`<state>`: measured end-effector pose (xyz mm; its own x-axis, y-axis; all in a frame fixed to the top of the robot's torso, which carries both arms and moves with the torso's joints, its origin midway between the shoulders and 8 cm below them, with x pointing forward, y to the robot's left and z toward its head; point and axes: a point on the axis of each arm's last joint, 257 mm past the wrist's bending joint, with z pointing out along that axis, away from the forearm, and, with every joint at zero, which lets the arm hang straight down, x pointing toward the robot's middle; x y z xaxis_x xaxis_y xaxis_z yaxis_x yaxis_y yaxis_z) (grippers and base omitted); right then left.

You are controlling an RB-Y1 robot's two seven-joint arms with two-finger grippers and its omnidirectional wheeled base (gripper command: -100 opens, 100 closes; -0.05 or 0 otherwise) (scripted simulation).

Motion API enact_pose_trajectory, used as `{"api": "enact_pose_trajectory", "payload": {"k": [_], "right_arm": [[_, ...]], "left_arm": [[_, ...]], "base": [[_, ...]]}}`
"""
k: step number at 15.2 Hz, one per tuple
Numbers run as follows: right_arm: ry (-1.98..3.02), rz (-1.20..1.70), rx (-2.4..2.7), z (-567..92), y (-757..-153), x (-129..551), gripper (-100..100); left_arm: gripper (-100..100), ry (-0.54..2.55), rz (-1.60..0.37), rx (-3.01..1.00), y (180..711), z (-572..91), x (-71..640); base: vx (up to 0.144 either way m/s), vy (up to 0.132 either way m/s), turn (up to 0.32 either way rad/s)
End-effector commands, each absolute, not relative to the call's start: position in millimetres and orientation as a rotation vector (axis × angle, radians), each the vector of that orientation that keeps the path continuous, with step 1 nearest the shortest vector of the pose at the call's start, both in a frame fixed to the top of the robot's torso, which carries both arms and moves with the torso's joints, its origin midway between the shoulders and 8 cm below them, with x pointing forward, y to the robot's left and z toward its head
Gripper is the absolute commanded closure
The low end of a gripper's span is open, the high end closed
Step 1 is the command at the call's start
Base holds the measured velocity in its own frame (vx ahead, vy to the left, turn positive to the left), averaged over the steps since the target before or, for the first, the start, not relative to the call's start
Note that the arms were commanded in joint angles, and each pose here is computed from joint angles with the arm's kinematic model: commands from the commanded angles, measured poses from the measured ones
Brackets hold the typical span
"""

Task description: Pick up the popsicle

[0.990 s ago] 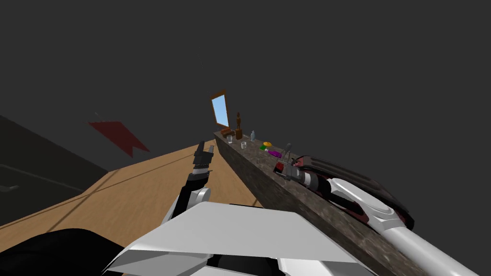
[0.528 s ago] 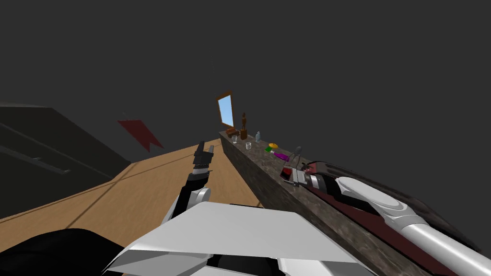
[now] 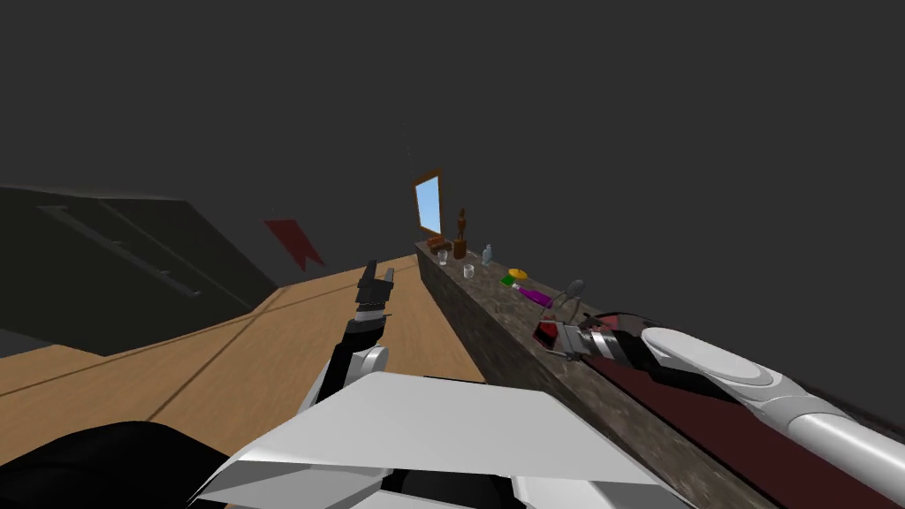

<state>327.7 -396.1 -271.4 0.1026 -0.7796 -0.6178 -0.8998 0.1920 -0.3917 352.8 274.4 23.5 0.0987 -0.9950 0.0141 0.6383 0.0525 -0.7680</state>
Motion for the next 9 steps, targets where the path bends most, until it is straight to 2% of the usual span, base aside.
{"api": "enact_pose_trajectory", "payload": {"k": [1,6,9], "right_arm": [[1.727,0.143,-1.714,-285.5,-427.6,315.3,-100],[1.801,0.068,-1.882,-304.2,-487.2,285.9,-100],[1.833,0.041,-1.963,-310.8,-514.2,269.5,-100]], "left_arm": [[0,0.631,-1.376,-0.718,274.4,23.5,352.8],[0,0.631,-1.376,-0.718,274.3,23.5,352.8],[0,0.631,-1.376,-0.718,274.4,23.5,352.8]], "base": [[0.046,0.040,0.166],[0.054,0.047,0.237],[0.044,0.032,0.110]]}}
